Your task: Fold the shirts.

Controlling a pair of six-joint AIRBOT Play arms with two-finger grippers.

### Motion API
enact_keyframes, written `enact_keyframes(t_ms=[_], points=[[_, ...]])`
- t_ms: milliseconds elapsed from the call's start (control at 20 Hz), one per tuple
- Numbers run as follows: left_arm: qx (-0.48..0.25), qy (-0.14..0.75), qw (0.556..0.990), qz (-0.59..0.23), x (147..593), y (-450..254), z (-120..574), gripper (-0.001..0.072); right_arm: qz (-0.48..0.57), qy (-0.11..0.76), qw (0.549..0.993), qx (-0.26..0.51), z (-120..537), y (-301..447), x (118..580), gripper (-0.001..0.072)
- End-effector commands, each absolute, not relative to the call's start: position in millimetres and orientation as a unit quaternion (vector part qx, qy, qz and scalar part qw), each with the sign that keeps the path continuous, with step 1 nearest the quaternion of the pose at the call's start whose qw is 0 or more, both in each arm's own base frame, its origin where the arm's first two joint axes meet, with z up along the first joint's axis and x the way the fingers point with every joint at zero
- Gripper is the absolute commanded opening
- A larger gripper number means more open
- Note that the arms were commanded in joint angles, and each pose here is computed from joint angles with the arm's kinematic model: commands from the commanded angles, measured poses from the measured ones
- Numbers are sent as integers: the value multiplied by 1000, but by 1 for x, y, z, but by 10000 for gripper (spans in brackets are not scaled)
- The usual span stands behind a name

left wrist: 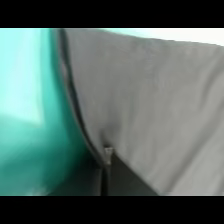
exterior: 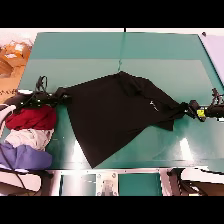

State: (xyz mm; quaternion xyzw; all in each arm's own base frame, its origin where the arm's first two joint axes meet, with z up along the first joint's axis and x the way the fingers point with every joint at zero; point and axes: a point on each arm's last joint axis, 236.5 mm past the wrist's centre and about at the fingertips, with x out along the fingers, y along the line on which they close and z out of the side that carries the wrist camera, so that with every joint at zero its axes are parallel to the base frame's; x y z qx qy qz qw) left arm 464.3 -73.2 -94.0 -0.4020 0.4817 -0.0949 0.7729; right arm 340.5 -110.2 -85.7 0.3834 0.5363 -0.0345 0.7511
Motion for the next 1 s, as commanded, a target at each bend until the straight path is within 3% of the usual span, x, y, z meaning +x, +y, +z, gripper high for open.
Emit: enact_keyframes(t_ms=[0, 300, 450, 650, 700, 750, 850, 900, 950], points=[[-401, 418, 805, -126, 510, -85, -59, 27, -43, 540, 734, 410, -76, -104, 337, 9], [-305, 300, 890, -156, 597, -69, 45, 28, -163, 619, 662, 389, -61, -103, 250, 8], [-308, 312, 881, -178, 613, -81, 33, 28, -144, 654, 646, 367, -69, -53, 219, 9], [-313, 364, 851, -215, 604, -100, -5, 51, -106, 697, 611, 359, -104, 9, 191, 10], [-314, 362, 850, -218, 604, -98, -2, 358, -100, 690, 617, 365, -103, 14, 198, 10], [-324, 364, 842, -229, 602, -99, 7, 610, -95, 685, 625, 361, -98, 12, 204, 29], [-356, 383, 813, -257, 591, -92, 32, 598, -96, 680, 651, 323, -79, -14, 216, 424], [-355, 396, 801, -277, 582, -86, 43, 431, -108, 678, 659, 306, -64, -33, 221, 512], [-353, 413, 788, -288, 571, -76, 51, 245, -124, 671, 670, 292, -49, -52, 226, 513]])
